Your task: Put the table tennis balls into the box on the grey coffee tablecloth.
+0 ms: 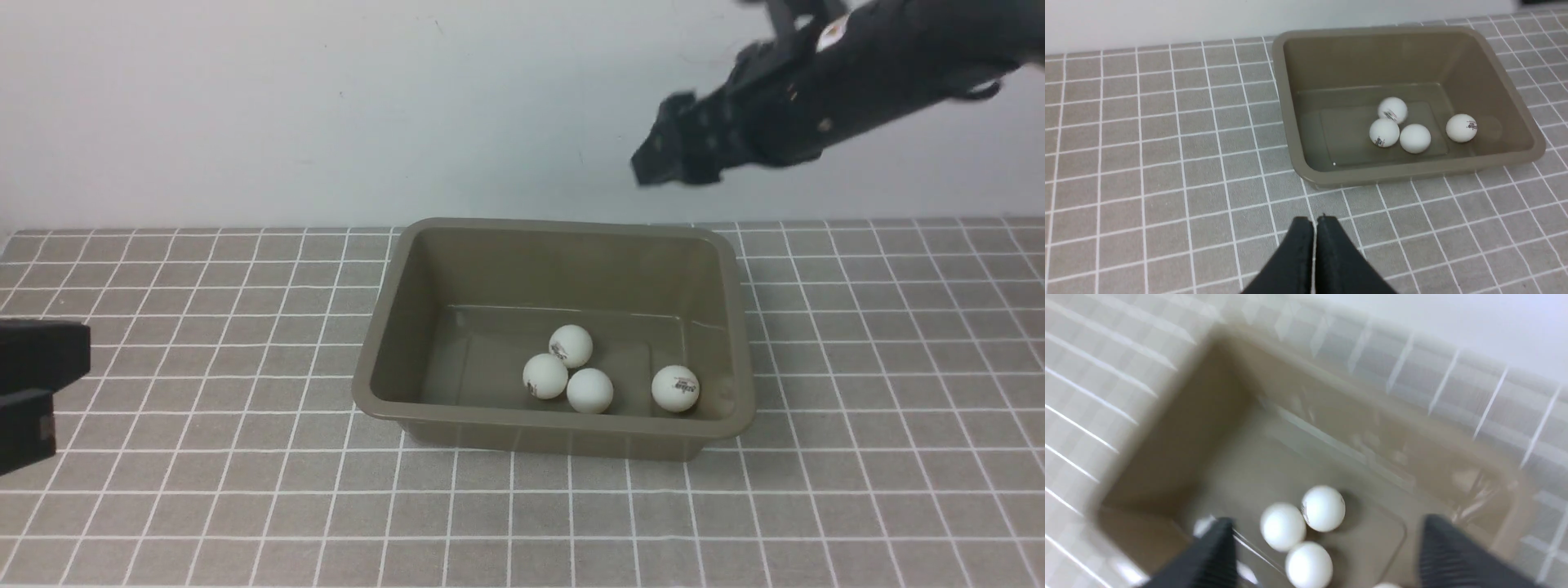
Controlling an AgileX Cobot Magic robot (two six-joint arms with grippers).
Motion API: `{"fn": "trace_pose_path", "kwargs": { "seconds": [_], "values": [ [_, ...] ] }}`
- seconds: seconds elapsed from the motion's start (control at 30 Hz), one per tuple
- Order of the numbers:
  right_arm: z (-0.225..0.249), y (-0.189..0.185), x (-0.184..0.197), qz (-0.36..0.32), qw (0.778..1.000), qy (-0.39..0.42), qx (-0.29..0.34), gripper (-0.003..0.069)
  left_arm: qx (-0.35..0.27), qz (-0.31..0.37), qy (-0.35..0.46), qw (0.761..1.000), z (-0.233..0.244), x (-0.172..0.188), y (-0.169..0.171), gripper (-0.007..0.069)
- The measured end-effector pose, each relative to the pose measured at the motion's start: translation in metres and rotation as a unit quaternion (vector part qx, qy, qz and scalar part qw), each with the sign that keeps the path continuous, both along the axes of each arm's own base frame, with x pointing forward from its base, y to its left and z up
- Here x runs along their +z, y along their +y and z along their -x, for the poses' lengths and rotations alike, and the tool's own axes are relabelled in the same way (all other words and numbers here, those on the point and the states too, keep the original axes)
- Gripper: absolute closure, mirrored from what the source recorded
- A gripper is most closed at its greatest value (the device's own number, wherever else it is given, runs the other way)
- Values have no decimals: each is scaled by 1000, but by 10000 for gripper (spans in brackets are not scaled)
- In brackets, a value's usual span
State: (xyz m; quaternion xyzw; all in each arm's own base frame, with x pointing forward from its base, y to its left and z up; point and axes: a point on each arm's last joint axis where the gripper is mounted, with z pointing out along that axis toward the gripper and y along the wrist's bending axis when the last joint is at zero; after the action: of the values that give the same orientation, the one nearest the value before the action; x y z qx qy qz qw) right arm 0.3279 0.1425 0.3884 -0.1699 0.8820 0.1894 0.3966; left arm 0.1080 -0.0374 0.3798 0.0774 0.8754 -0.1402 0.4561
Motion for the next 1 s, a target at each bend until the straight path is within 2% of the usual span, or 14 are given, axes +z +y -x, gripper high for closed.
{"fn": "trace_pose_path", "kwargs": {
  "seconds": [0.07,0.1,0.13,0.17,0.2,0.23,0.27,0.33,0.4,0.5,0.6,0.63,0.73,1.0],
  "values": [
    [41,-17,50,-17,997,-69,-7,512,-5,-6,8,1000,1,-1,0,630],
    [58,-25,68,-25,995,-96,-13,566,-7,-8,8,1000,1,-2,0,630],
    [63,-27,73,-27,994,-103,-14,577,-7,-8,8,1000,1,-2,0,630],
    [102,-44,101,-44,986,-156,-28,637,-7,-8,7,1000,1,-2,0,630],
    [128,-55,115,-53,979,-192,-36,650,-6,-7,4,1000,1,-1,0,630],
    [154,-66,122,-63,972,-223,-46,661,-5,-6,0,1000,0,0,0,630],
    [154,-66,122,-63,972,-223,-46,661,-5,-6,0,1000,0,0,0,630],
    [219,-95,125,-82,949,-296,-67,670,-4,0,-14,1000,-1,2,-1,630],
    [255,-111,109,-96,934,-334,-81,671,-3,8,-23,1000,-2,4,-1,630],
    [297,-130,59,-120,911,-381,-102,672,-5,23,-29,999,-2,6,-3,630],
    [313,-138,18,-138,897,-404,-115,672,-7,32,-28,999,-2,6,-4,630],
    [323,-142,3,-147,885,-424,-120,672,-10,31,-29,999,-2,6,-4,630],
    [334,-148,-24,-162,866,-456,-126,672,-13,29,-30,999,-2,6,-5,630],
    [329,-148,-42,-154,866,-456,-137,672,-10,40,-58,997,19,-20,0,630]
  ]
}}
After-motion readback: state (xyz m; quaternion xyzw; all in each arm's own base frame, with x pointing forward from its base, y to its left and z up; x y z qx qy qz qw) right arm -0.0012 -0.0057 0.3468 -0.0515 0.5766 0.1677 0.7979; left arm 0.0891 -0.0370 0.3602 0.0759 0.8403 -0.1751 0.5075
